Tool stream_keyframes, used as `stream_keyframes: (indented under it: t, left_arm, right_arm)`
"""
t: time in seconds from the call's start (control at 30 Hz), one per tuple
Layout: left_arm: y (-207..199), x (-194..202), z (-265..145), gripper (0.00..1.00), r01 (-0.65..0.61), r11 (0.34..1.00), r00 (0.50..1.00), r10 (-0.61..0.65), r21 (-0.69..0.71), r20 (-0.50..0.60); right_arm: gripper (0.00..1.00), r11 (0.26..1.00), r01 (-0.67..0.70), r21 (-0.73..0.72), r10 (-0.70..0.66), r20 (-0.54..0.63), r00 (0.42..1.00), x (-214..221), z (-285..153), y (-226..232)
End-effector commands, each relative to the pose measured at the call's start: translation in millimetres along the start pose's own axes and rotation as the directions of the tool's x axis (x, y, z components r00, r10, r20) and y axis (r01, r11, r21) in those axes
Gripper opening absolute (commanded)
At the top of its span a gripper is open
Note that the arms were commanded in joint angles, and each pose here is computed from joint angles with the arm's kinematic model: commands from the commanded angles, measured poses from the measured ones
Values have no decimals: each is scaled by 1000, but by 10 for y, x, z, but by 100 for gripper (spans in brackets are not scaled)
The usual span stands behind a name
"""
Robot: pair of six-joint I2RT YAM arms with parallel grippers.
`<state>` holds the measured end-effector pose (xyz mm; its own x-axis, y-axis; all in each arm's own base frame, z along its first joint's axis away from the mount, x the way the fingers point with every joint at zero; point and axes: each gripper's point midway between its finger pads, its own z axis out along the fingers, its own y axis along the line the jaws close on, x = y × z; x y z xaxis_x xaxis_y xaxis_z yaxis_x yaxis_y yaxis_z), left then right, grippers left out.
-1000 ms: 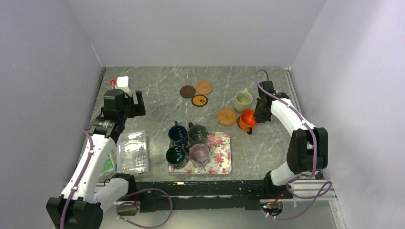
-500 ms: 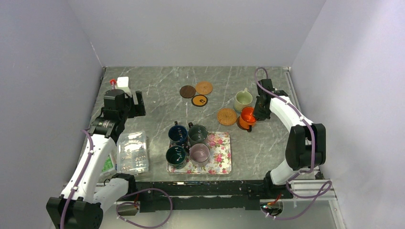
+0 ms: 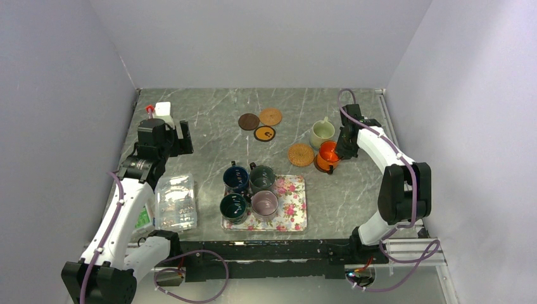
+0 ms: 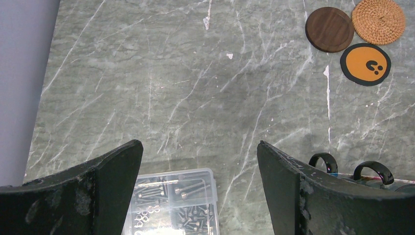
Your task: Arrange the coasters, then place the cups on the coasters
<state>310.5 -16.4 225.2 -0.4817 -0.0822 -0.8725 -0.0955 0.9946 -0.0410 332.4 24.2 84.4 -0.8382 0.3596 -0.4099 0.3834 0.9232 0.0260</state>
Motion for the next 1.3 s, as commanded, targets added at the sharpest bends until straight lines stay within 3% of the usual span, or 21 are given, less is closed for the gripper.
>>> stream_keyframes:
  t: [0.0, 0.93, 1.1, 1.27]
  left_arm:
    - [-20, -50, -12, 94, 1, 1000, 1000, -2, 7, 19]
    - [-27, -60, -31, 94, 5, 1000, 1000, -5, 13, 24]
    - [-25, -64, -35, 94, 6, 1000, 1000, -6, 12, 26]
    - [-25, -65, -37, 94, 6, 1000, 1000, -6, 12, 27]
  right_arm:
    - [0, 999, -41, -14, 41, 72, 997, -264, -91, 70]
    - [0, 999, -34, 26, 33, 44, 998, -183, -79, 75]
    - [18, 1000, -28, 15, 27, 41, 999, -183, -82, 96]
    - [28, 1000, -27, 8, 26, 42, 999, -186, -94, 105]
